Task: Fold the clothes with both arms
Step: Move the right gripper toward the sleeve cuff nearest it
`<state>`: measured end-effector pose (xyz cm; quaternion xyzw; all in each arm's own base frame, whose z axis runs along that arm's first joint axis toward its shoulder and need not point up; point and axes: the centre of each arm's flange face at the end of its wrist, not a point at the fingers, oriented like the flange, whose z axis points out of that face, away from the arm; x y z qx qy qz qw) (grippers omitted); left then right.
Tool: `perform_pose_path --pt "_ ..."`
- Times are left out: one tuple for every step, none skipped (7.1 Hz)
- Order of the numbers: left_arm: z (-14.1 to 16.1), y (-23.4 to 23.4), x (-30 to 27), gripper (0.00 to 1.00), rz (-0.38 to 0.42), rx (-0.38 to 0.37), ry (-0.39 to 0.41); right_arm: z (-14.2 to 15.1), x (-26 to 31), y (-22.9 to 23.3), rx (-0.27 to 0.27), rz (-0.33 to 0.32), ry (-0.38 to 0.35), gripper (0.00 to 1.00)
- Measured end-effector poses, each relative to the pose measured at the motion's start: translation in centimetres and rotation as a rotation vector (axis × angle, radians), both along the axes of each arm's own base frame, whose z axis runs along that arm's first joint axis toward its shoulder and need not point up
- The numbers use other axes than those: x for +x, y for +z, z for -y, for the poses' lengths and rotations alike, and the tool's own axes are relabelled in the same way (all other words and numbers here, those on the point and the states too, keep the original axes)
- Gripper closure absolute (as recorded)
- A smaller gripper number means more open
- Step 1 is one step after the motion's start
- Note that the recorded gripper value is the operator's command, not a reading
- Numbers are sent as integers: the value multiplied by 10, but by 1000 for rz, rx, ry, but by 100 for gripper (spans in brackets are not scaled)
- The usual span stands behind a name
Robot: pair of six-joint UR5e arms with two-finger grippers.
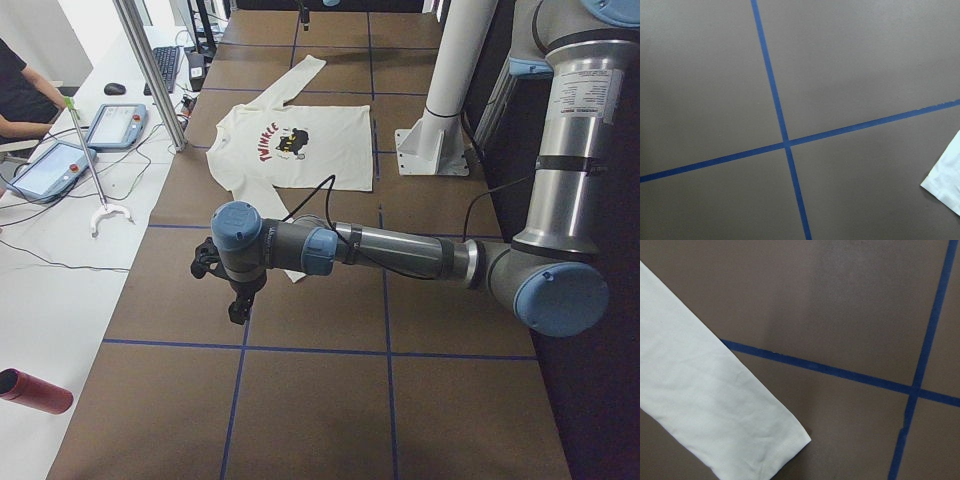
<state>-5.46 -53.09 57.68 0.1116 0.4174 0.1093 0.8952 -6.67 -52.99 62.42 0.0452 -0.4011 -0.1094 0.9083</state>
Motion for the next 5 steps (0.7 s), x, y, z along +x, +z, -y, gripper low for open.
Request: perform_pose_path --pt "1 -5 2 0 -13 27 3 -2 -30 15 -18 9 2 10" --pt "1 -7 4 0 -17 41 5 -4 -51 28 -54 14 21 12" --pt "2 -8 4 0 -17 56 5 -7 -61 44 -88 13 37 18" --pt "3 -9 4 0 -15 67 5 -9 -67 55 -107 11 40 19" --pt "3 -9 4 0 -14 71 5 -8 -72 61 -118 8 37 30"
